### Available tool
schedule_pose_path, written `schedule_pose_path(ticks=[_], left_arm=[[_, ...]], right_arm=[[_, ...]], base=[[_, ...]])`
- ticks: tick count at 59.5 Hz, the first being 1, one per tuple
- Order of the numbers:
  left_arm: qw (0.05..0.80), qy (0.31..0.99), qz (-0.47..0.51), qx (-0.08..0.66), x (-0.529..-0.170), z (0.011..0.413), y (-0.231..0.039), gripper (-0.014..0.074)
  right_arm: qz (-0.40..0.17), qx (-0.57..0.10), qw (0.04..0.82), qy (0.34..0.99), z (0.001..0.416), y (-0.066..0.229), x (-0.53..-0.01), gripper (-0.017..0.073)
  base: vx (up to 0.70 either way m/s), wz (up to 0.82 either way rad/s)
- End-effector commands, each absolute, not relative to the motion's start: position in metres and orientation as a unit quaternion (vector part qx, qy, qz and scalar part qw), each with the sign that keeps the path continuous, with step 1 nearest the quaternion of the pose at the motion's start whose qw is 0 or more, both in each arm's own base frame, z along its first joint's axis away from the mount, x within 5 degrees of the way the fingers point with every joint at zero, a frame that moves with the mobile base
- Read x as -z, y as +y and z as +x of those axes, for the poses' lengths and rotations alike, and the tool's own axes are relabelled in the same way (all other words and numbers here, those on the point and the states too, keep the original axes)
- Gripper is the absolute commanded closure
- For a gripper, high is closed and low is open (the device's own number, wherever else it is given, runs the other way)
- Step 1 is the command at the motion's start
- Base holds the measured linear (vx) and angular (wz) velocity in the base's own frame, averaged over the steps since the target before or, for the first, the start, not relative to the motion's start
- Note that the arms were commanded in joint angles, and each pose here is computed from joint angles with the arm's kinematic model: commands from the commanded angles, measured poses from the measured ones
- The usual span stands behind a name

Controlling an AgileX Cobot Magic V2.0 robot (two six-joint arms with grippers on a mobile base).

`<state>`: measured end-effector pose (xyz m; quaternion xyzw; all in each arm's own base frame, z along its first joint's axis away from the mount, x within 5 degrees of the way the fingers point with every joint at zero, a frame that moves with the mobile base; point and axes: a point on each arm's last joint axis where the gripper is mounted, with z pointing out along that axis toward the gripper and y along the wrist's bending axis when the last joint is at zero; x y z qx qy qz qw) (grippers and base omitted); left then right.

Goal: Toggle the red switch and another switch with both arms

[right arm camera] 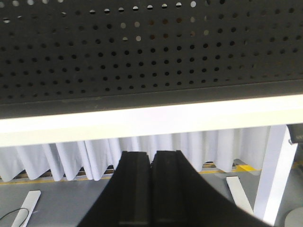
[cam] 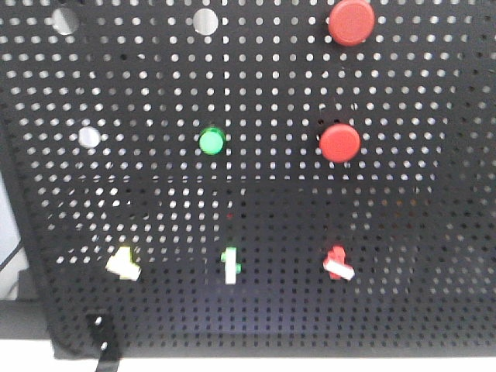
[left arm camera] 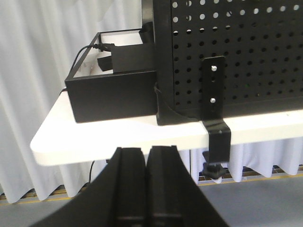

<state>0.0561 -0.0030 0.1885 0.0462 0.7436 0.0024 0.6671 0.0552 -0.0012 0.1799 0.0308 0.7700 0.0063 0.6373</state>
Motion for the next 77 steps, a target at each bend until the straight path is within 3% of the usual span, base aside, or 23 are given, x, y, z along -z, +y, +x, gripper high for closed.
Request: schedule_pose_path(ticks=[1, 46, 61, 71, 77], left_arm=[[0.691, 0.722, 0.041, 0.002, -0.19, 0.057, -0.003, 0.0591], [0.691, 0.722, 0.041, 0.002, -0.19, 0.057, -0.003, 0.0591], [0.71, 0.703, 0.04, 0.003, -0.195, 0.057, -0.003, 0.0591], [0.753, 0.656, 0.037, 0.007, -0.208, 0.056, -0.004, 0.0591], [0.797, 0.604, 0.033, 0.012, -0.221, 0.053, -0.004, 0.0591]], right_arm=[[0.032, -0.002, 0.672, 0.74, 0.056, -0.002, -0.187, 0.0566], [0.017, 0.016, 0.675, 0.737, 0.056, -0.002, -0.188, 0.0566], [0.052, -0.024, 0.682, 0.729, 0.056, -0.002, -0.189, 0.0566], [0.052, -0.021, 0.725, 0.686, 0.056, -0.003, -0.2, 0.0566], [0.049, -0.013, 0.78, 0.624, 0.054, -0.004, -0.217, 0.0566]], base=[[0.14, -0.03], [0.05, -0.01], [0.0, 0.0], [0.0, 0.0], [0.0, 0.0]])
